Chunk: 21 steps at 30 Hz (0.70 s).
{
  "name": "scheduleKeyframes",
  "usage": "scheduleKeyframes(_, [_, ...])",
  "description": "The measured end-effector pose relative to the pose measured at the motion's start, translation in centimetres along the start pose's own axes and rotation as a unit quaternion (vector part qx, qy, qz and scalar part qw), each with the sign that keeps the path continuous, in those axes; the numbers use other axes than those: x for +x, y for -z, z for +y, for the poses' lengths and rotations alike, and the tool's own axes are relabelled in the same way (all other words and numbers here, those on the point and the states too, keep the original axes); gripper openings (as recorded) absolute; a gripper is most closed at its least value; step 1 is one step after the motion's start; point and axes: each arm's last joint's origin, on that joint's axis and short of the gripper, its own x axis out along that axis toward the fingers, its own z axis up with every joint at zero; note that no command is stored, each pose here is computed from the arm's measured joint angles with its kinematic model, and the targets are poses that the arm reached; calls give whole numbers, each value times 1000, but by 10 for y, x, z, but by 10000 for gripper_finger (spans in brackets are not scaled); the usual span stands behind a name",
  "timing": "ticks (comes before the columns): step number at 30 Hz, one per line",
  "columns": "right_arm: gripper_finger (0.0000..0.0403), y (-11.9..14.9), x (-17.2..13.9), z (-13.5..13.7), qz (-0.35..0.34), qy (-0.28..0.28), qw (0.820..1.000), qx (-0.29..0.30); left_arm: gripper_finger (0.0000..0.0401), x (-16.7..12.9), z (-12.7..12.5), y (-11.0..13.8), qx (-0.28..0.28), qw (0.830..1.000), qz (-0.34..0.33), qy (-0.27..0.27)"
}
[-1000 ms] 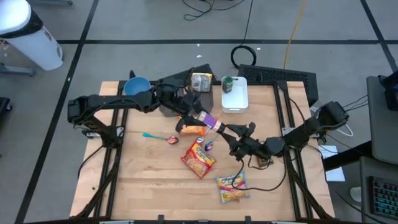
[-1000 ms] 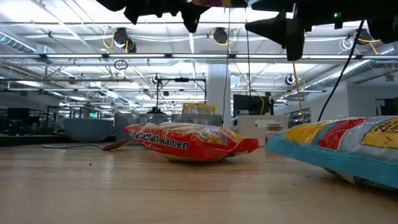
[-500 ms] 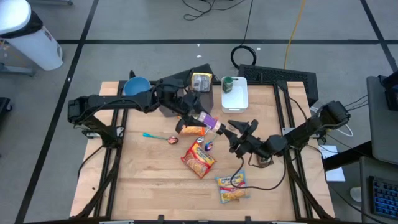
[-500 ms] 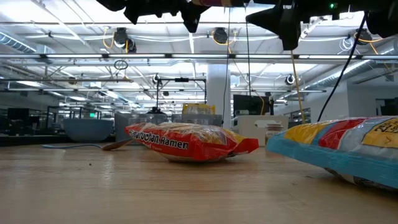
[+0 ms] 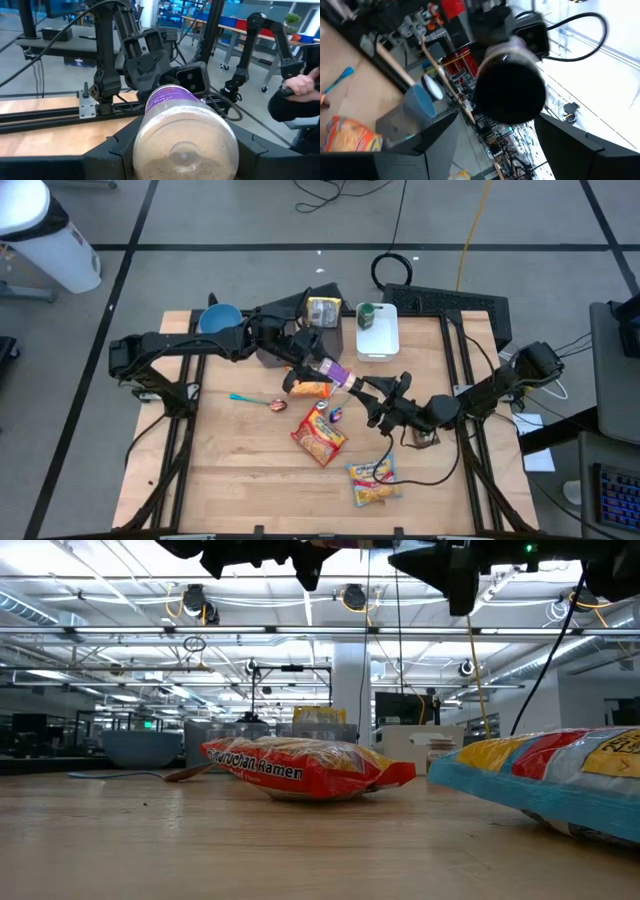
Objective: Pick & Place Food Item
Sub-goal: Put the purple seasoning bottle into the white bin
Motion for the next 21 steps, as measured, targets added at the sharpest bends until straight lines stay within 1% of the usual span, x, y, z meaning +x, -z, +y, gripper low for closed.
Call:
scheduleKeyframes(4, [254, -1, 5, -2, -26, -1, 999, 20, 213, 0, 0, 0, 0, 1000, 0, -6])
scheduleKeyframes(8, [254, -3, 12, -5, -18, 1, 1000, 26, 215, 0, 1, 0, 0, 1000, 0, -12])
scheduleKeyframes(14, [254, -5, 17, -8, -26, 1, 999, 24, 201, 0, 0, 0, 2, 1000, -1, -10])
scheduleKeyframes(21, [254, -4, 18, -8, -23, 2, 999, 25, 217, 0, 1, 0, 2, 1000, 0, -10])
